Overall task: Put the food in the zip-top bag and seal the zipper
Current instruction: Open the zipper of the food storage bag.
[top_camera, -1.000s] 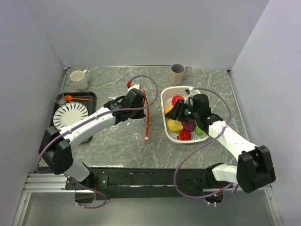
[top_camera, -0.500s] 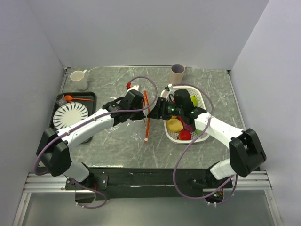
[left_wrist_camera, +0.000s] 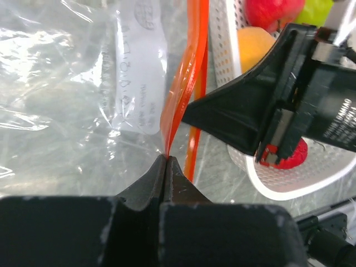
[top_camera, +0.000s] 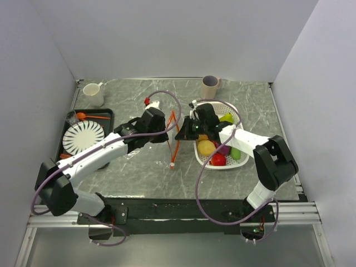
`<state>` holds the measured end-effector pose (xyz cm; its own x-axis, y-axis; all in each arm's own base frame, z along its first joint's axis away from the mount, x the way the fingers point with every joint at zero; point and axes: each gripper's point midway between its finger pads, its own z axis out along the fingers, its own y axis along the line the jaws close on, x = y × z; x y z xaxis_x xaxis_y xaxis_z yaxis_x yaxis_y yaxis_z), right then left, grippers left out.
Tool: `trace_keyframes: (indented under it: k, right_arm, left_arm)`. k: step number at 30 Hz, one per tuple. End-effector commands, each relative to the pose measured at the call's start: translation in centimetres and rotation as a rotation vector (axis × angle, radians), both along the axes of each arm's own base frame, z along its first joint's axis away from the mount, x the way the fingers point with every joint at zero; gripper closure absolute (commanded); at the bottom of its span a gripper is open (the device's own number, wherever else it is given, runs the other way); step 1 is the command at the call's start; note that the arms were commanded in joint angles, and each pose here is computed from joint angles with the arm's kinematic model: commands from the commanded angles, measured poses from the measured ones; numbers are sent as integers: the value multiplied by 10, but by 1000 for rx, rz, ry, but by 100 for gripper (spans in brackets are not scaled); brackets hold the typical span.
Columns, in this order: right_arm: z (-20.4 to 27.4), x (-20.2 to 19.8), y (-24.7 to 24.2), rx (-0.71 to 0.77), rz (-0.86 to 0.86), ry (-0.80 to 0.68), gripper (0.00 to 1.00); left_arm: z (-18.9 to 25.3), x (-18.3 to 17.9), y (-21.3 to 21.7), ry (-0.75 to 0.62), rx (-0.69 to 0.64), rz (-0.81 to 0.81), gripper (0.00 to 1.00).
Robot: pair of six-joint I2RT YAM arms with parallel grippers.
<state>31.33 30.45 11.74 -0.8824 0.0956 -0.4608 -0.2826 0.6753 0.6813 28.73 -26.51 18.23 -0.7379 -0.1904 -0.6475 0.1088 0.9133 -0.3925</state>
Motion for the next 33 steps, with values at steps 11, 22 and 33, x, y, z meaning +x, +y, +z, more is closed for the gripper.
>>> trace_keyframes:
  k: [11, 22, 33]
  right_arm:
    - [-20, 40, -13, -254, -93, -6, 100]
    - [48, 30, -12, -198, -72, -164, 43]
    - [79, 20, -106, -324, -391, -299, 4]
  left_arm:
    - [72, -7, 92, -158, 91, 274, 99]
    - [27, 11, 49, -48, 25, 175, 99]
    - [12, 22, 30, -24, 28, 128, 99]
